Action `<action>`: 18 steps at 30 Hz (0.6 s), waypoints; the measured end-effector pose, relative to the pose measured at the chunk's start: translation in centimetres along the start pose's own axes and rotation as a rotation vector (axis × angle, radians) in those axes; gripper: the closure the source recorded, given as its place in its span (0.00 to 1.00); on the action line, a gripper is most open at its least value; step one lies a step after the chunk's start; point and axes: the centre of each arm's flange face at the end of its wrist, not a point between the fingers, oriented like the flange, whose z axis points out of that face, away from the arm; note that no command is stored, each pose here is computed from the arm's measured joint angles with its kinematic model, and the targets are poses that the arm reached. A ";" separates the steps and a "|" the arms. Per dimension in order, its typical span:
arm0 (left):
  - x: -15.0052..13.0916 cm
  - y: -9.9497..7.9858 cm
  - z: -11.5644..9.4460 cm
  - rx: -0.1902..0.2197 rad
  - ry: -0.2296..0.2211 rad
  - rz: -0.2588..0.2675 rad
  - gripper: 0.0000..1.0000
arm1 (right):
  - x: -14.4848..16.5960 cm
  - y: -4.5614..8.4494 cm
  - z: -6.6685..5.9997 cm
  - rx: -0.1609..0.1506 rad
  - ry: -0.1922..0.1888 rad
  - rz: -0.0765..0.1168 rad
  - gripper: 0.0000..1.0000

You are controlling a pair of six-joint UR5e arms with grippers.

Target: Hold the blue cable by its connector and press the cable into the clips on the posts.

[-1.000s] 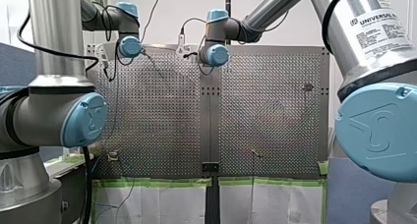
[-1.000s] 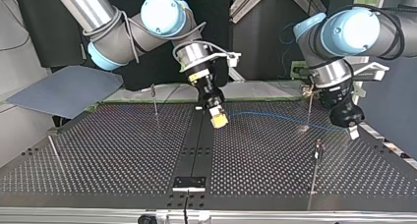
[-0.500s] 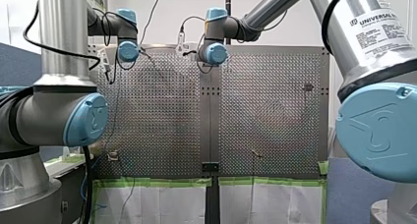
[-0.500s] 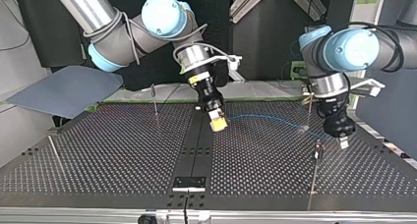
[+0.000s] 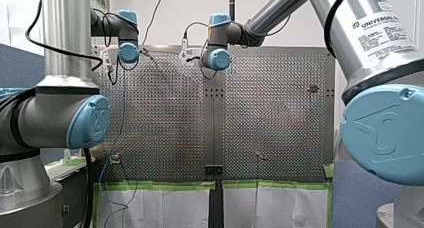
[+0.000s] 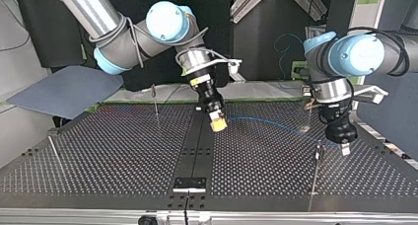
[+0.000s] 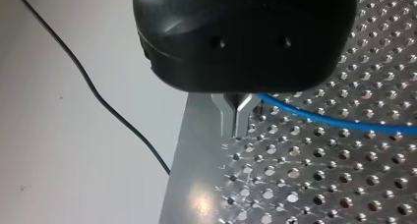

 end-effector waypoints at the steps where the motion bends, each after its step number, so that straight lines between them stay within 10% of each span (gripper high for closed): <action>1: -0.1 0.0 0.2 0.004 -0.007 -0.004 1.00 | 0.0 0.0 0.0 0.000 -0.001 0.000 1.00; 18: -0.1 0.9 4.7 0.027 -0.025 -0.038 1.00 | 1.2 2.1 1.2 -0.046 0.022 -0.009 1.00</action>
